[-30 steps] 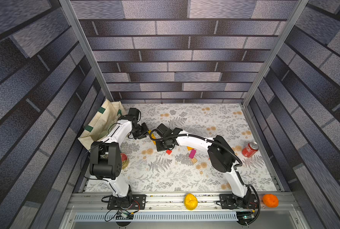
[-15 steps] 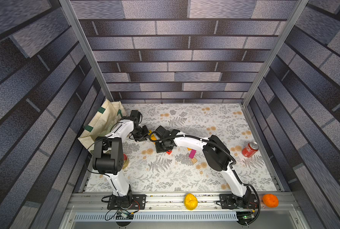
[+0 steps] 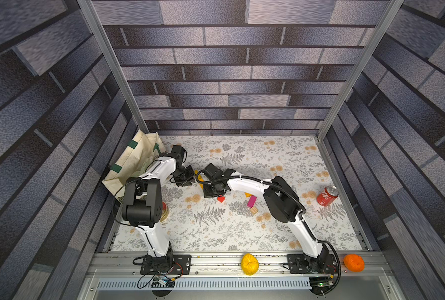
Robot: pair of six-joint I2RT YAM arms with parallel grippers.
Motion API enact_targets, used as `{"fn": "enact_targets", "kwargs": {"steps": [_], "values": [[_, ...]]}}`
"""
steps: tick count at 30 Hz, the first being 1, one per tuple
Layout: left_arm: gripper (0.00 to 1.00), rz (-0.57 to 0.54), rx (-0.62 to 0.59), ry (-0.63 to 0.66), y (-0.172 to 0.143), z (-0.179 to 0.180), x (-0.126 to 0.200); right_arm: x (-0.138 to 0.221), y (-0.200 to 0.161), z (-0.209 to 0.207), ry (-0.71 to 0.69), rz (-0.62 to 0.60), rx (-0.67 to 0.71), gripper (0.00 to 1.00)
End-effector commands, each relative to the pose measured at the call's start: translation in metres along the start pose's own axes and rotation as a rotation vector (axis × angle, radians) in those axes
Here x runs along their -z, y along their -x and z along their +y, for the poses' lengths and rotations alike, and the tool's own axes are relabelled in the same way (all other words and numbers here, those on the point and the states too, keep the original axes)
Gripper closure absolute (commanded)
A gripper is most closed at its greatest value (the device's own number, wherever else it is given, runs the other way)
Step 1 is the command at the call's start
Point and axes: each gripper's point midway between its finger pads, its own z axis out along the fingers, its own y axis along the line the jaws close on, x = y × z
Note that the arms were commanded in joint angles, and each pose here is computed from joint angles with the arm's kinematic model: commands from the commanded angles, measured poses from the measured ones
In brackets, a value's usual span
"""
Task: Assemble the letter v with building blocks
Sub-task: Assemble the building block at the center of the board.
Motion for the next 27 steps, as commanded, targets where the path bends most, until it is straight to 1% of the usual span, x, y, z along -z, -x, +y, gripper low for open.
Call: {"fn": "enact_targets", "kwargs": {"steps": [1,8,27], "values": [[0.78,0.016,0.007,0.025,-0.007,0.004,0.003,-0.014,-0.002,-0.011,-0.009,0.016,-0.042,1.00],[0.78,0.031,0.009,0.037,-0.009,0.006,-0.003,-0.015,0.003,-0.018,-0.028,0.002,-0.062,1.00],[0.81,0.059,0.007,0.082,-0.012,0.012,-0.013,-0.022,0.016,-0.017,-0.023,-0.001,-0.071,1.00]]}}
